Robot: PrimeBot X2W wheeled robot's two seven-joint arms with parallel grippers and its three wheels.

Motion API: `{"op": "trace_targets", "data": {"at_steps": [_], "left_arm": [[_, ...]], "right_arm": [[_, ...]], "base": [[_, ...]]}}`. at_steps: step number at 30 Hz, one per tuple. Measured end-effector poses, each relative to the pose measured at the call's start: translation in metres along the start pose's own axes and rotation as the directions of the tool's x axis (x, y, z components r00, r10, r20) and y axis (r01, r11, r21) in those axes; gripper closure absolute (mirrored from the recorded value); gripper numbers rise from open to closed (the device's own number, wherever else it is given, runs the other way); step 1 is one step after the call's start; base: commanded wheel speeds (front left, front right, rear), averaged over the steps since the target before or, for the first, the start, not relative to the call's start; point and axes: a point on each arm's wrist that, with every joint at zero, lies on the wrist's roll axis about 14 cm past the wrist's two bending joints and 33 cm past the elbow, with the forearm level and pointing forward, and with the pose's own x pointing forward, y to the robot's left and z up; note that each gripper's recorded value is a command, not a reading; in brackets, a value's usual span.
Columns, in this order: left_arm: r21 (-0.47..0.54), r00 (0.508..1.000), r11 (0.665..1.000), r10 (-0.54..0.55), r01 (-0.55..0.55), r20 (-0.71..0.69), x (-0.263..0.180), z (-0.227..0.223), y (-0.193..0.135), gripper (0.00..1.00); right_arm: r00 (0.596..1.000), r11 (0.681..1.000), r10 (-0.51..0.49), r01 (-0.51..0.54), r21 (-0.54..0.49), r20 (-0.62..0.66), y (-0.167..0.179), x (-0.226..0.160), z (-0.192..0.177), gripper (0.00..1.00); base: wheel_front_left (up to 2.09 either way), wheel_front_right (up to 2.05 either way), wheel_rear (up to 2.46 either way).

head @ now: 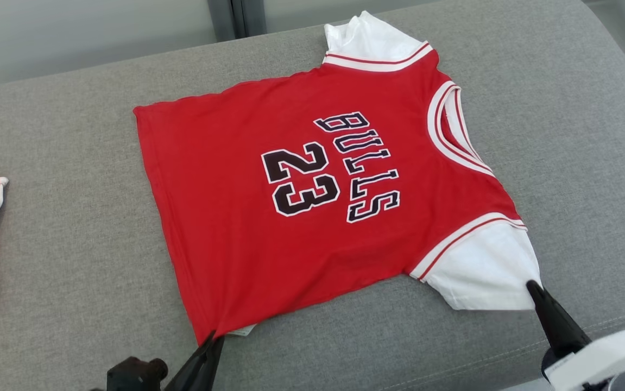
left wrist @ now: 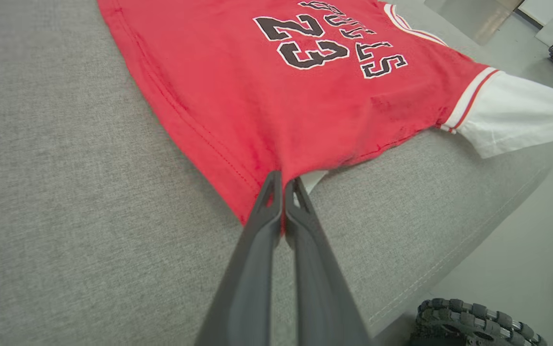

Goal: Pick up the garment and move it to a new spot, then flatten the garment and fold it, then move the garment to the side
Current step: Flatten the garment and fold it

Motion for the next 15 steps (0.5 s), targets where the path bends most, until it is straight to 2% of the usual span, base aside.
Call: {"op": "trace_targets", "data": {"at_steps": [3, 6, 11, 15], "left_arm": [[0.005, 1.000, 1.000, -0.017, 0.017, -0.027, 0.008, 0.005, 0.003, 1.00], [0.016, 1.000, 0.999, -0.030, 0.030, 0.005, 0.023, 0.030, 0.009, 1.00], [0.050, 0.998, 0.998, -0.047, 0.046, 0.030, 0.045, 0.069, 0.023, 1.00], [0.059, 0.999, 0.997, -0.039, 0.040, -0.022, 0.058, 0.075, 0.035, 1.00]], "right_arm": [[1.000, 0.998, 0.012, -0.012, -0.058, -0.013, 0.005, 0.019, 0.008, 1.00], [0.999, 0.990, 0.037, -0.041, -0.138, -0.032, 0.016, 0.041, 0.020, 1.00], [0.997, 0.961, 0.065, -0.076, -0.265, -0.051, 0.034, 0.078, 0.047, 1.00], [0.996, 0.940, 0.071, -0.087, -0.330, -0.059, 0.046, 0.105, 0.064, 1.00]], "base": [[0.00, 0.00, 0.00], [0.00, 0.00, 0.00], [0.00, 0.00, 0.00], [0.00, 0.00, 0.00]]}}
